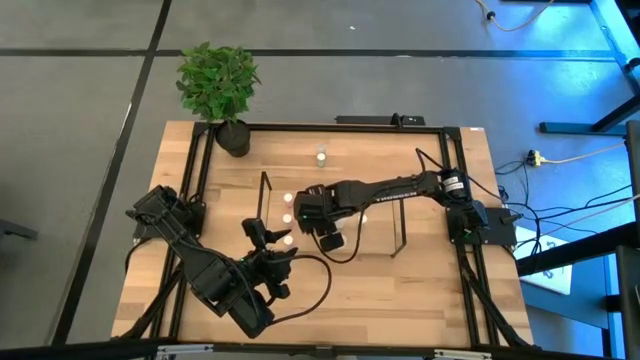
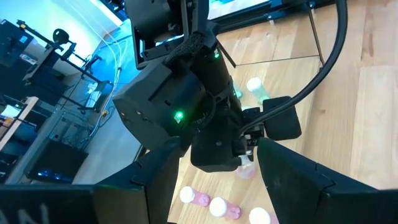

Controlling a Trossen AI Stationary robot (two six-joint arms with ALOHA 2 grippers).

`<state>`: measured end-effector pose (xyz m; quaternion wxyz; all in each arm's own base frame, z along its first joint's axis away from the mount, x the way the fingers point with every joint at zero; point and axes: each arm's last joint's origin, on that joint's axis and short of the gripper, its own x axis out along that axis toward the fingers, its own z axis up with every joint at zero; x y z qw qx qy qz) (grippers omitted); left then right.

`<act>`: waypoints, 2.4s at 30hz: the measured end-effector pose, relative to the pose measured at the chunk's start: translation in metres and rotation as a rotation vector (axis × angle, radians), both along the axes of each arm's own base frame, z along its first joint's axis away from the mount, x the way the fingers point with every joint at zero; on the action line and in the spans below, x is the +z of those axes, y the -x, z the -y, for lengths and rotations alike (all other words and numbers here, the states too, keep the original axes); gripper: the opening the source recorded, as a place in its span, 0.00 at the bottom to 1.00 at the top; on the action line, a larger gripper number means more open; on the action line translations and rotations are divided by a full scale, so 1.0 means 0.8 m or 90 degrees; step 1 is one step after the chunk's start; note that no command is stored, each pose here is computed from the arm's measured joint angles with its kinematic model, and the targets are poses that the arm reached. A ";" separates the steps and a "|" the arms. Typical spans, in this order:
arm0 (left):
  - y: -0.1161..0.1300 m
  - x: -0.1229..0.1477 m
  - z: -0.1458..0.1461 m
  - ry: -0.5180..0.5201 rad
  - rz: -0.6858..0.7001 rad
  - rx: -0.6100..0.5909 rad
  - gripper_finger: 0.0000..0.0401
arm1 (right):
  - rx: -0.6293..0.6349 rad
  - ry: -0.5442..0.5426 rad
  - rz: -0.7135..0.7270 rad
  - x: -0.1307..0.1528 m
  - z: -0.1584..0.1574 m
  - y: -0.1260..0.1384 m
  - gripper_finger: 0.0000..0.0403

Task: Pick and place medicine bottles onto shelf by color
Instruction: Put the right transparent pill bottle on the shelf aligned with the other transparent pill bottles, then put the transparent pill bottle on the shelf aligned with the other transparent pill bottles

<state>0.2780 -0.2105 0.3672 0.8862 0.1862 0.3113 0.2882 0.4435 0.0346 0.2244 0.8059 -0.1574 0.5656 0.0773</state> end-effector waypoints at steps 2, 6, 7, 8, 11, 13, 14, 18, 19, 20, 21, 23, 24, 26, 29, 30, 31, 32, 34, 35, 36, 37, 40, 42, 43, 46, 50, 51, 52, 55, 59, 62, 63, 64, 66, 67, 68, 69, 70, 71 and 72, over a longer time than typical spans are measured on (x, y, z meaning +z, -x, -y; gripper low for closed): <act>0.000 0.000 0.000 0.000 0.000 0.000 0.52 | -0.002 0.001 0.000 0.000 0.002 0.000 0.38; 0.000 0.000 0.000 0.000 0.000 0.000 0.52 | -0.004 0.002 0.000 0.000 0.003 0.000 0.39; 0.000 0.000 0.000 0.000 0.000 0.000 0.52 | -0.004 0.002 0.000 0.000 0.003 0.000 0.39; 0.000 0.000 0.000 0.000 0.000 0.000 0.52 | -0.004 0.002 0.000 0.000 0.003 0.000 0.40; 0.000 0.000 0.000 0.000 0.000 0.000 0.52 | -0.004 0.002 0.000 0.000 0.003 0.000 0.44; 0.000 0.000 0.000 0.000 0.000 0.000 0.52 | -0.004 0.002 0.000 0.000 0.003 0.000 0.47; 0.000 0.000 0.000 0.000 0.000 0.000 0.52 | -0.003 0.002 0.000 0.000 0.003 0.000 0.48; 0.000 0.000 0.000 0.000 0.000 0.000 0.52 | -0.002 0.003 0.000 0.000 0.003 0.000 0.52; 0.000 0.000 0.000 0.000 0.000 0.000 0.52 | -0.003 0.003 0.000 0.000 0.003 0.000 0.52; 0.000 0.000 0.000 0.000 0.000 0.000 0.52 | -0.003 0.003 0.000 0.000 0.004 0.000 0.53; 0.000 0.000 0.000 0.000 0.000 0.000 0.52 | -0.004 0.003 0.001 0.000 0.004 0.000 0.53; 0.000 0.000 0.000 0.000 0.000 0.000 0.52 | -0.004 0.004 0.002 0.000 0.005 -0.001 0.53; 0.000 0.000 0.000 0.000 0.000 0.000 0.52 | -0.004 0.004 0.002 0.000 0.005 -0.001 0.54; 0.000 0.000 0.000 0.000 0.000 0.000 0.52 | -0.004 0.004 0.003 0.000 0.005 -0.001 0.54; 0.000 0.000 0.000 0.000 0.000 0.000 0.52 | -0.004 0.004 0.004 0.001 0.005 -0.001 0.54; 0.000 0.000 0.000 0.000 0.000 0.000 0.52 | -0.004 0.004 0.004 0.001 0.005 -0.001 0.54; 0.000 0.000 0.000 0.000 0.000 0.000 0.52 | -0.004 0.004 0.004 0.001 0.005 -0.001 0.54; 0.000 0.000 0.000 0.000 0.000 0.000 0.52 | -0.005 0.003 0.005 0.001 0.005 -0.001 0.54; 0.000 0.000 0.000 0.000 0.000 0.000 0.52 | -0.005 0.003 0.005 0.007 0.005 -0.001 0.54; 0.000 0.000 0.000 0.000 0.000 0.000 0.52 | -0.005 0.003 0.006 0.011 0.005 -0.001 0.54; 0.000 0.000 0.000 0.000 0.000 0.000 0.52 | -0.006 0.002 0.012 0.016 0.005 -0.002 0.54; 0.000 0.000 0.000 0.000 0.000 0.000 0.52 | -0.006 0.002 0.017 0.020 0.005 -0.003 0.54; 0.000 0.000 0.000 0.000 0.000 0.000 0.52 | -0.006 0.001 0.011 0.035 0.005 -0.001 0.54; 0.000 0.000 0.000 0.000 0.000 0.000 0.52 | -0.006 0.002 0.008 0.045 0.005 0.000 0.54; 0.000 0.000 0.000 0.000 0.000 0.000 0.52 | -0.006 0.002 0.002 0.048 0.005 0.002 0.54; 0.000 0.000 0.000 0.000 0.000 0.000 0.52 | -0.016 0.001 -0.027 0.054 0.005 0.008 0.54; 0.000 0.000 0.000 0.000 0.000 0.000 0.52 | -0.031 -0.001 -0.043 0.065 0.010 0.014 0.54; 0.000 0.000 0.000 0.000 0.000 0.000 0.52 | -0.035 -0.002 -0.041 0.068 0.012 0.015 0.54; 0.000 0.000 0.000 0.000 0.000 0.000 0.52 | -0.043 -0.004 -0.030 0.075 0.015 0.018 0.54; 0.000 0.000 0.000 0.000 0.000 0.000 0.52 | -0.060 -0.011 0.000 0.099 0.023 0.028 0.54; 0.000 0.000 0.000 0.000 0.000 0.000 0.52 | -0.089 -0.020 0.036 0.128 0.035 0.044 0.54; 0.000 0.000 0.000 0.000 0.000 0.000 0.52 | -0.114 -0.030 0.078 0.157 0.043 0.061 0.54; 0.000 0.000 0.000 0.000 0.000 0.000 0.52 | -0.118 -0.031 0.089 0.164 0.045 0.066 0.54; 0.000 0.000 0.000 0.000 0.000 0.000 0.52 | -0.120 -0.032 0.099 0.169 0.046 0.069 0.54; 0.000 0.000 0.000 0.000 0.000 0.000 0.52 | -0.118 -0.031 0.116 0.178 0.047 0.073 0.54; 0.000 0.000 0.000 0.000 0.000 0.000 0.52 | -0.113 -0.029 0.124 0.183 0.047 0.077 0.54; 0.000 0.000 0.000 0.000 0.000 0.000 0.52 | -0.102 -0.026 0.129 0.187 0.046 0.080 0.54; 0.000 0.000 0.000 0.000 0.000 0.000 0.52 | -0.093 -0.023 0.136 0.192 0.046 0.084 0.54; 0.000 0.000 0.000 0.000 0.000 0.000 0.52 | -0.081 -0.020 0.142 0.197 0.044 0.088 0.54; 0.000 0.000 0.000 0.000 0.000 0.000 0.52 | -0.073 -0.017 0.148 0.201 0.043 0.091 0.54; 0.000 0.000 0.000 0.000 0.000 0.000 0.52 | -0.065 -0.013 0.153 0.205 0.043 0.094 0.54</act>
